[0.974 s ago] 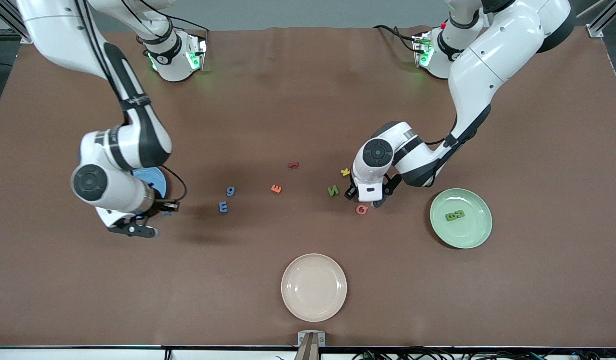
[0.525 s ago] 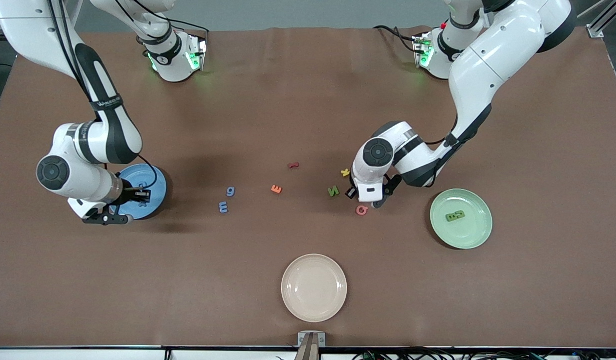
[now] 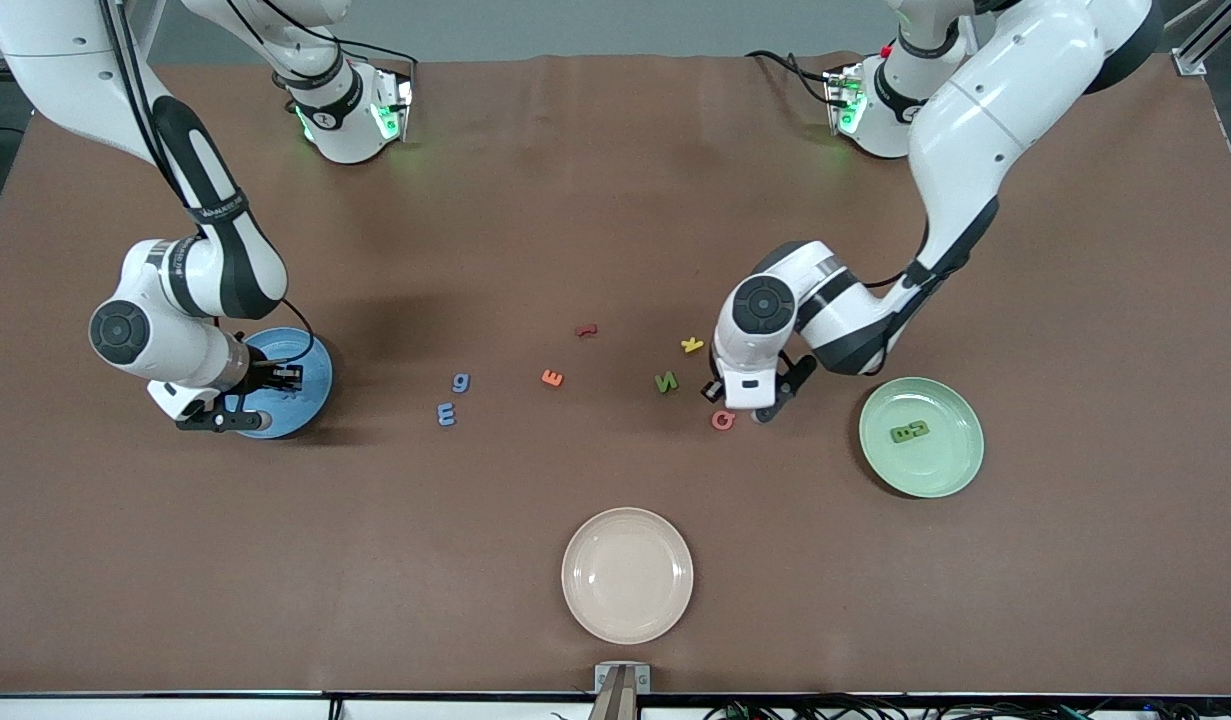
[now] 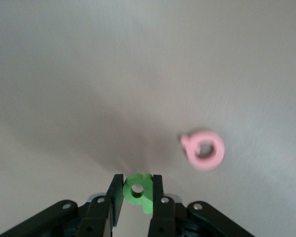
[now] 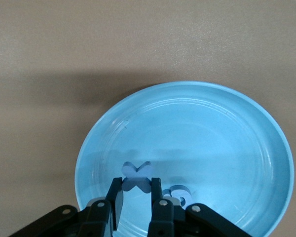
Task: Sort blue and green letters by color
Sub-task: 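Grasp green q with the left gripper while the right gripper drops x on plate, then place green q on the green plate while the right gripper reaches blue m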
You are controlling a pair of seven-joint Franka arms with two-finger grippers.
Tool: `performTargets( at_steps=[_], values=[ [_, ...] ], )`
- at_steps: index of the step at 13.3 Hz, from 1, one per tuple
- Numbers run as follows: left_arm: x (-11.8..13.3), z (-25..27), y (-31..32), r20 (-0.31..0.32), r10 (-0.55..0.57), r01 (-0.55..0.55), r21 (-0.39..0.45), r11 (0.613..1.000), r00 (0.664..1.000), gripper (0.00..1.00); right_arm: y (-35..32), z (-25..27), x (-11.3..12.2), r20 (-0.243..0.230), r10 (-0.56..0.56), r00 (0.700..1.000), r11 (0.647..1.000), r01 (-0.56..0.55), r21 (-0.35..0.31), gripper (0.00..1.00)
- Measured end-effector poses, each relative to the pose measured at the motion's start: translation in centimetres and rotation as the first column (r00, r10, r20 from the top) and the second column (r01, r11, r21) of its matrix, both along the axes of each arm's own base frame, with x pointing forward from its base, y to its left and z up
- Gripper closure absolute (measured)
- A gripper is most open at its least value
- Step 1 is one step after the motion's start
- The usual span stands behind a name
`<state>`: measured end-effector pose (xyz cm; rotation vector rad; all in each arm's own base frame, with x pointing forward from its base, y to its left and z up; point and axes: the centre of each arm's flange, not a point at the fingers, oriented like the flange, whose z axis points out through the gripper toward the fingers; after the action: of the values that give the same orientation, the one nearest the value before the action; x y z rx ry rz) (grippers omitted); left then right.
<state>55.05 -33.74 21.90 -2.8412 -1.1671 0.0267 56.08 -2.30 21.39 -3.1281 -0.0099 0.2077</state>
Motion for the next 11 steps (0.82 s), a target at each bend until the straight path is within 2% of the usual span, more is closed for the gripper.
performTargets(
  at_steps=[2,5,9,11],
  values=[
    [2.8,3.4,4.8,0.027,-0.06,0.059,0.039,0.997,0.998,0.72,0.0,-0.3,-0.3,-0.002,0.0,1.0,1.0,0.0,0.0,0.73],
    [5.7,4.6,12.6,0.006,-0.133,0.132,0.065,0.989,0.991,0.72,0.1,-0.5,-0.5,-0.013,0.001,1.0,1.0,-0.001,0.001,0.68],
    [7.9,3.5,22.7,-0.046,-0.245,0.247,0.046,0.968,0.969,0.72,0.4,0.3,-0.7,-0.037,0.006,0.999,1.0,-0.006,0.002,0.36],
    [8.2,2.4,25.2,-0.065,-0.263,0.265,0.031,0.964,0.963,0.72,1.2,1.6,-0.4,-0.043,0.01,0.999,1.0,-0.01,0.002,0.35]
  ],
)
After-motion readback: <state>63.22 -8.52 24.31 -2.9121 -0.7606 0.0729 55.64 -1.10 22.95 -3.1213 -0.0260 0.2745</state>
